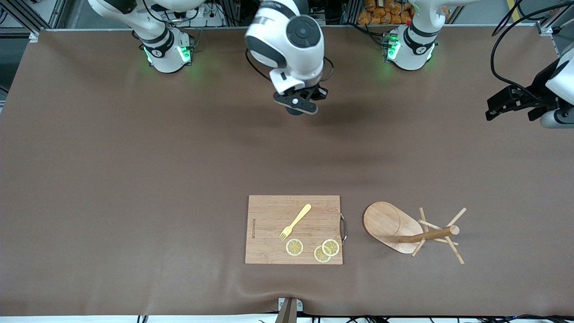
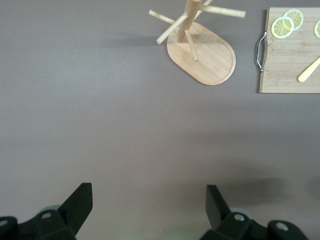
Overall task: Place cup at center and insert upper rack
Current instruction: 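Lift and carry the teal mug toward the table center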
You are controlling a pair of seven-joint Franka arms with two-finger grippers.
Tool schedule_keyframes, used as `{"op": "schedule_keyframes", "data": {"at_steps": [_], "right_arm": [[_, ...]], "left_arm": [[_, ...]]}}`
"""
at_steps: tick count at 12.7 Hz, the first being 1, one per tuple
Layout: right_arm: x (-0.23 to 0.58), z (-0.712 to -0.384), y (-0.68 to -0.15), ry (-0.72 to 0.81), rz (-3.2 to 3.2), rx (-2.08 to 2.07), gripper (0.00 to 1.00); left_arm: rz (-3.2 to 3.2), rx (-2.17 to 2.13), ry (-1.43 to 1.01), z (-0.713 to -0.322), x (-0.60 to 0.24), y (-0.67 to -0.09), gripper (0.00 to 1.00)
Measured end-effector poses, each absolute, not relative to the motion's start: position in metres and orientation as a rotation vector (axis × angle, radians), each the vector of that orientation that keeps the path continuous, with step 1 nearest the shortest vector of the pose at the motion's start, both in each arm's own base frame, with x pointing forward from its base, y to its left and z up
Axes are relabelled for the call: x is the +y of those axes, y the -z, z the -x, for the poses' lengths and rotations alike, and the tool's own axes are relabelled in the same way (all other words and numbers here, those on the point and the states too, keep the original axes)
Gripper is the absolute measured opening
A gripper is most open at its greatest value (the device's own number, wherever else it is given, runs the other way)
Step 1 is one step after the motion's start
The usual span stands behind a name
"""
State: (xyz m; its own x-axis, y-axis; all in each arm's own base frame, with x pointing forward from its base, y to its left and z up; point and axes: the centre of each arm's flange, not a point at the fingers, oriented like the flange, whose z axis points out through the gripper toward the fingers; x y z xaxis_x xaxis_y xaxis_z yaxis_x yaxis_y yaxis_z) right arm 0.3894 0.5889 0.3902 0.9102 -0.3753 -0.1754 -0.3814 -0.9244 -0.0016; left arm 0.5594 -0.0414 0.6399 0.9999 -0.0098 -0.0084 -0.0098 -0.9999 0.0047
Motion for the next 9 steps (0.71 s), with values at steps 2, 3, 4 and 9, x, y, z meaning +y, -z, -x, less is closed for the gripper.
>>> {"op": "schedule_keyframes", "data": {"at_steps": [2, 3, 4, 9], "right_arm": [[0.606, -0.381, -0.357, -0.215, 3.041, 0.624, 0.04], [0.612, -0.376, -0.345, -0.194, 3.055, 0.625, 0.04], [0.618, -0.372, -0.335, -0.18, 3.069, 0.62, 0.04], [0.63, -0.374, -0.301, -0.157, 3.054, 0.647, 0.04]], "left_arm": [[-3.135, -0.016, 0.012, -0.566, -0.042, -0.633, 1.0], [-3.135, -0.016, 0.018, -0.568, -0.042, -0.629, 1.0], [-3.135, -0.018, 0.022, -0.569, -0.042, -0.627, 1.0], [-3.134, -0.031, 0.012, -0.571, -0.047, -0.627, 1.0]]}}
